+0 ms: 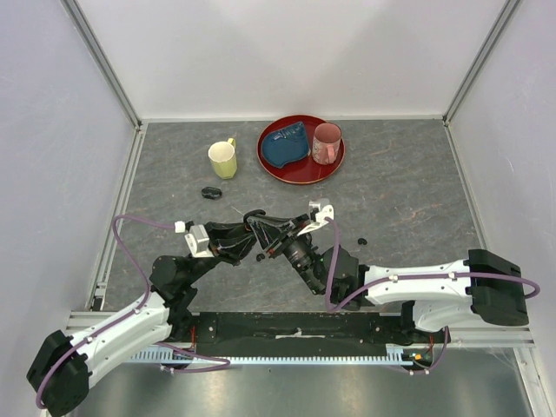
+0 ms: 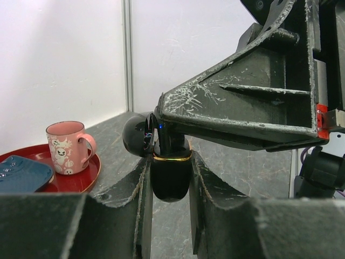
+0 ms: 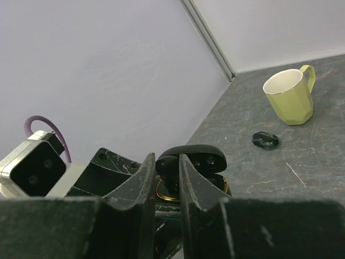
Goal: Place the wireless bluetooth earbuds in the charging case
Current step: Place the earbud in the charging case, then close the charging case.
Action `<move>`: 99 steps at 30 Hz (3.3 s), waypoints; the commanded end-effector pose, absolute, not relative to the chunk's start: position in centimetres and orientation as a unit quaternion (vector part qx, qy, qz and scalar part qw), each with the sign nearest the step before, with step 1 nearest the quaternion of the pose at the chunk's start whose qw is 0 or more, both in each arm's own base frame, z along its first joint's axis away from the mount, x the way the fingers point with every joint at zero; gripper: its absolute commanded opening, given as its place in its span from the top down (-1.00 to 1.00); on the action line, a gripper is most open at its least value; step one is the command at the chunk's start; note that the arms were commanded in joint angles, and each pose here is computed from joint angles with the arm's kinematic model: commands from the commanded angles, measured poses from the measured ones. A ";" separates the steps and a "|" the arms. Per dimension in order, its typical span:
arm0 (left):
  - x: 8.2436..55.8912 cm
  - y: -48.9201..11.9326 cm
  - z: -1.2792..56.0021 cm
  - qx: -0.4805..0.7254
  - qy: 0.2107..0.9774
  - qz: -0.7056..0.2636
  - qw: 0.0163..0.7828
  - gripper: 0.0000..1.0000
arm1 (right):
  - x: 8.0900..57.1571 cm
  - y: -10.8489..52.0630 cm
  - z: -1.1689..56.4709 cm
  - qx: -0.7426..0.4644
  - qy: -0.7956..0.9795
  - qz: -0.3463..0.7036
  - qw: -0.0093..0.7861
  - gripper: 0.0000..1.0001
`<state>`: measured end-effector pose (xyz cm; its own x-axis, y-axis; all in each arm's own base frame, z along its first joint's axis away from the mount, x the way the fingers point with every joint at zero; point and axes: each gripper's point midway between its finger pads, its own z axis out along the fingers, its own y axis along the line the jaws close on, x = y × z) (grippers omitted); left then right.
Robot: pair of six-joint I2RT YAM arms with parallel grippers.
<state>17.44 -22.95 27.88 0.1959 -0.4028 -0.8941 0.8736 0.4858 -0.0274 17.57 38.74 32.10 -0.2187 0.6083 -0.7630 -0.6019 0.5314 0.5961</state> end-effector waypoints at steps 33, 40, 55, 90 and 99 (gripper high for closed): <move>17.0 -21.6 32.2 0.231 0.402 -0.432 0.774 0.96 | 15.4 39.6 34.5 -0.043 0.613 0.480 0.625 -0.04; 17.0 -21.8 32.0 0.235 0.403 -0.433 0.771 0.96 | 15.5 38.8 36.9 -0.023 0.594 0.494 0.634 -0.39; 16.8 -21.7 32.0 0.236 0.404 -0.435 0.770 0.95 | 16.0 36.4 41.8 0.012 0.561 0.503 0.657 -0.76; 13.5 -24.8 31.5 0.362 0.395 -0.476 0.697 0.96 | 21.6 32.7 34.3 -0.062 0.742 0.481 0.463 -0.96; 13.8 -25.7 30.7 0.380 0.405 -0.479 0.680 0.95 | 20.9 33.5 32.6 -0.086 0.759 0.482 0.430 -0.93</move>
